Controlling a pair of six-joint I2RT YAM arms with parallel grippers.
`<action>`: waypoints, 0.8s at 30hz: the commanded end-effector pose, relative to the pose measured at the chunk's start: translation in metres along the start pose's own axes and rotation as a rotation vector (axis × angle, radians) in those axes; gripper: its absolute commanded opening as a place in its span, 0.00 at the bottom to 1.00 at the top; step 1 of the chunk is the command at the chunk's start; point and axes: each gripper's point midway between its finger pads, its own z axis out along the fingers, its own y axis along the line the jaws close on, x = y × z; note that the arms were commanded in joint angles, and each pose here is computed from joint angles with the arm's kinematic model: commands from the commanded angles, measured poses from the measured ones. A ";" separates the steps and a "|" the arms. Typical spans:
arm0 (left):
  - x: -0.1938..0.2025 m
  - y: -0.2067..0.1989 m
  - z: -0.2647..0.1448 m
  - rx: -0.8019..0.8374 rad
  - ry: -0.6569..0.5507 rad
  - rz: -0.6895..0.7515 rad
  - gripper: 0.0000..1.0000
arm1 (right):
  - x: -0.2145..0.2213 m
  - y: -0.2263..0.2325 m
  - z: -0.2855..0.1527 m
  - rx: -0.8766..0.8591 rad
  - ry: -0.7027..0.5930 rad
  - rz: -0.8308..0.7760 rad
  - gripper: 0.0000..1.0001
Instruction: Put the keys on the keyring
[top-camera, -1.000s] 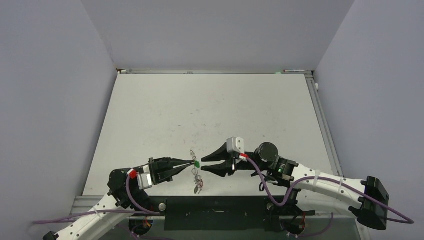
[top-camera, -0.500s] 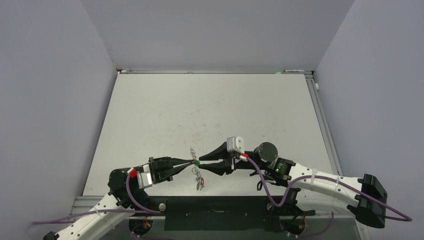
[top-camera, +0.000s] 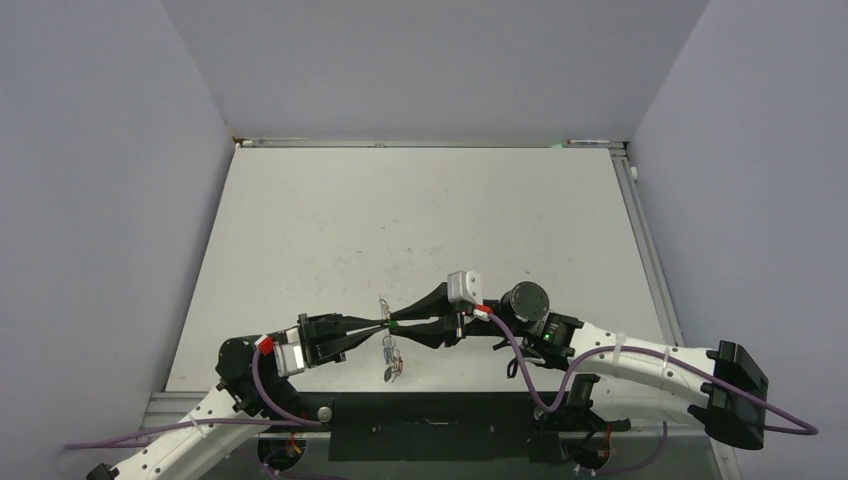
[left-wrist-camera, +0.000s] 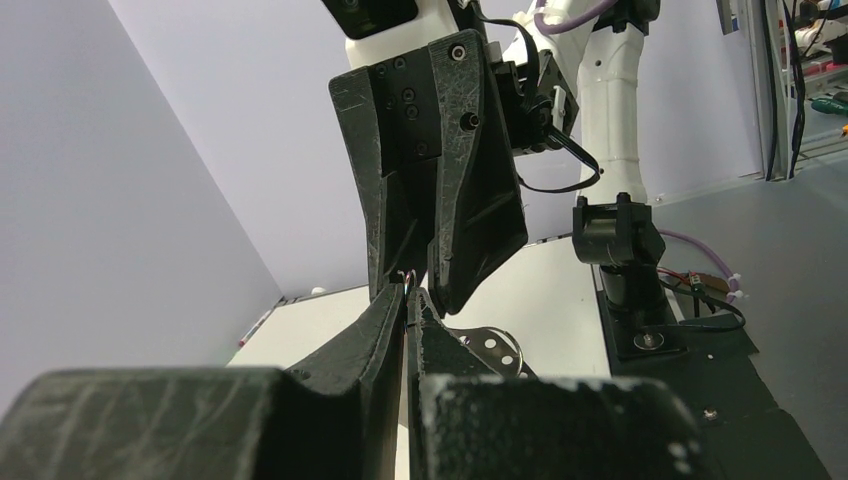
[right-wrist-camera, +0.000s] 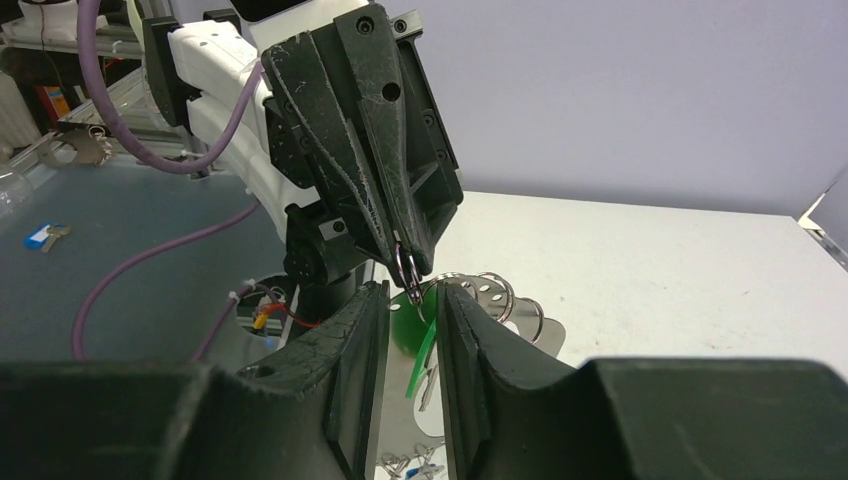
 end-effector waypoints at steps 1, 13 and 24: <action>-0.018 0.003 0.002 -0.004 -0.061 0.046 0.00 | -0.031 0.003 0.008 -0.022 -0.092 -0.053 0.25; -0.019 0.003 0.001 -0.005 -0.064 0.050 0.00 | -0.022 -0.005 0.009 0.018 -0.062 -0.049 0.21; -0.020 0.004 0.001 -0.009 -0.066 0.054 0.00 | -0.015 -0.014 0.005 0.073 -0.027 -0.058 0.25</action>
